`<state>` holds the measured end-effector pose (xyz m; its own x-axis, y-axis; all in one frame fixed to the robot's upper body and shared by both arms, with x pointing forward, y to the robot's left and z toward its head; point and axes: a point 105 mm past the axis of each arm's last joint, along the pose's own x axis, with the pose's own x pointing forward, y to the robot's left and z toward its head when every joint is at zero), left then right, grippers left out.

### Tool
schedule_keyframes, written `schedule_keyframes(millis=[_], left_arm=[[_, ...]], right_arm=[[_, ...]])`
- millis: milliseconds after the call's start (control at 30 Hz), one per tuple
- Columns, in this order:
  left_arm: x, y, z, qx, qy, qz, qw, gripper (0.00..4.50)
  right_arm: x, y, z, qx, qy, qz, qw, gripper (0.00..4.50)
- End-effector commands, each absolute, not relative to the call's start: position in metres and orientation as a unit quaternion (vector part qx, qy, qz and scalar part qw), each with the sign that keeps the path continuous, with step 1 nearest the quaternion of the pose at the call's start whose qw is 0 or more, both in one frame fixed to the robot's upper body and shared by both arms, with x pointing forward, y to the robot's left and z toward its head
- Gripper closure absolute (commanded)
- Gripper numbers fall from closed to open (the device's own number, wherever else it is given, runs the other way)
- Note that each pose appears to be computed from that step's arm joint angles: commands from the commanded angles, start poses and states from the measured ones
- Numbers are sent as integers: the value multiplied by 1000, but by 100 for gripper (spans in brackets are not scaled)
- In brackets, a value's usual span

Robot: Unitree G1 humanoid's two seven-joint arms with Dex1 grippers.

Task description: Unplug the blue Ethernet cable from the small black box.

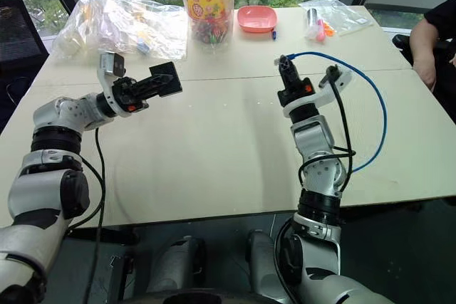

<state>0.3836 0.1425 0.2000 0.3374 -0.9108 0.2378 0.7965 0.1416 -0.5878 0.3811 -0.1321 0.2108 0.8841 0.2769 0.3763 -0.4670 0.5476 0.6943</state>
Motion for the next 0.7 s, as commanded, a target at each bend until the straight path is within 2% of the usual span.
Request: schedule_keyframes(millis=[33, 133, 300, 467, 533, 633, 700], left_arm=[[401, 129, 208, -233, 44, -536, 810, 398], [419, 115, 203, -177, 8, -482, 858, 398], [433, 104, 197, -104, -42, -422, 900, 398], [439, 97, 192, -9, -80, -376, 923, 398], [438, 93, 192, 16, -95, -365, 926, 398], [435, 89, 192, 30, -110, -360, 926, 398], [433, 85, 191, 33, -118, -356, 926, 398]], right_arm=[[392, -129, 232, 367, -122, 239, 891, 445], [414, -137, 259, 316, -137, 241, 907, 445], [434, -136, 309, 264, -175, 271, 909, 445], [456, -123, 269, 217, -90, 271, 934, 445], [466, -127, 231, 190, -30, 235, 953, 445], [471, -133, 194, 152, 21, 203, 967, 445], [472, -142, 170, 110, 53, 176, 977, 368]])
